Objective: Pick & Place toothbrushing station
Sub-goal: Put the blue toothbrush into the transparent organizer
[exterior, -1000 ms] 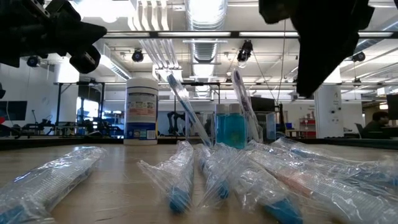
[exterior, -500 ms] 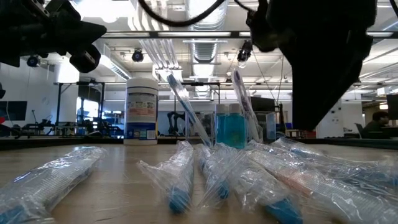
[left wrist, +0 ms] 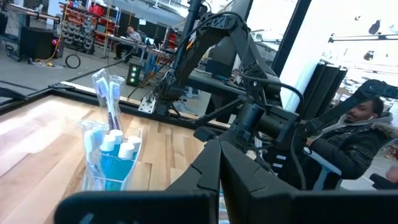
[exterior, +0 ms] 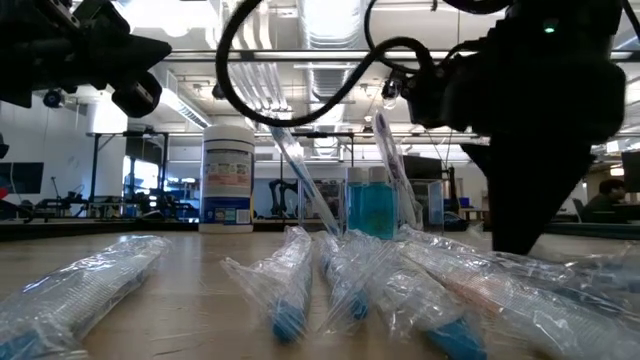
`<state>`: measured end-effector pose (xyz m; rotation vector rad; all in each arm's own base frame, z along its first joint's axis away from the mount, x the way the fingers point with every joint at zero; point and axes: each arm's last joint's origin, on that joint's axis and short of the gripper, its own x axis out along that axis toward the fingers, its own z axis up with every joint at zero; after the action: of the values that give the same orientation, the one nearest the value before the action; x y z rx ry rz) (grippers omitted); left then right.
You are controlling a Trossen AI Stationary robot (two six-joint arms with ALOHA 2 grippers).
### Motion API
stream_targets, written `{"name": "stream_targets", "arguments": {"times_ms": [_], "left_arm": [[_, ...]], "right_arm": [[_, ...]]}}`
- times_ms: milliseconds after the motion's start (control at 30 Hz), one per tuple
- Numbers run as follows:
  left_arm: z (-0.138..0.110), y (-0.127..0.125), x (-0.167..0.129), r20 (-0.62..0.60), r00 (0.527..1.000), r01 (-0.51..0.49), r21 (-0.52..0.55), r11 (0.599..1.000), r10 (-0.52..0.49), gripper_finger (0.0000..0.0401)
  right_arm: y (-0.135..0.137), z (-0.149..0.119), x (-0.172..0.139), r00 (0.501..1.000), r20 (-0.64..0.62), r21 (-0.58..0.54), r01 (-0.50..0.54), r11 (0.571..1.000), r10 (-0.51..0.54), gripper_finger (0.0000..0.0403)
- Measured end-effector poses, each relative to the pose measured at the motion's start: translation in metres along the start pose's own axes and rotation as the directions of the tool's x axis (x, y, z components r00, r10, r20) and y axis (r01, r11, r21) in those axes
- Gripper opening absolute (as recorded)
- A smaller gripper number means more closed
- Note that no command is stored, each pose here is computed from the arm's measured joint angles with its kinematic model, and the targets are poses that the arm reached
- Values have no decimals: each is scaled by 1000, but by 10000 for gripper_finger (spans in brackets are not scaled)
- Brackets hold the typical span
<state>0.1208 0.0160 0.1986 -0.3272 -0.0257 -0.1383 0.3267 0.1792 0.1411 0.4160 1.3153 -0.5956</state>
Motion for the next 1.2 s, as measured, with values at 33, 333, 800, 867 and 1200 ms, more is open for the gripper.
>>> {"name": "stream_targets", "arguments": {"times_ms": [33, 333, 800, 867, 1200], "left_arm": [[0, 0, 0, -1, 1000, 0, 0, 1000, 0, 12], [0, 0, 0, -3, 1000, -1, -1, 1000, 1, 12], [0, 0, 0, -3, 1000, -2, 3, 1000, 2, 15], [0, 0, 0, -3, 1000, -2, 8, 1000, 2, 14], [0, 0, 0, -2, 1000, -4, 31, 1000, 4, 14]], "right_arm": [[-1, -1, 0, 1000, -11, -8, 4, 1000, -4, 214], [-5, -4, 5, 999, -37, -101, 6, 995, -10, 147], [-5, -4, 4, 999, -32, -230, -11, 973, 4, 18], [-5, -3, 0, 1000, -17, -244, -11, 970, 7, 19], [-25, 11, -84, 942, 307, -282, -45, 958, 134, 18]]}}
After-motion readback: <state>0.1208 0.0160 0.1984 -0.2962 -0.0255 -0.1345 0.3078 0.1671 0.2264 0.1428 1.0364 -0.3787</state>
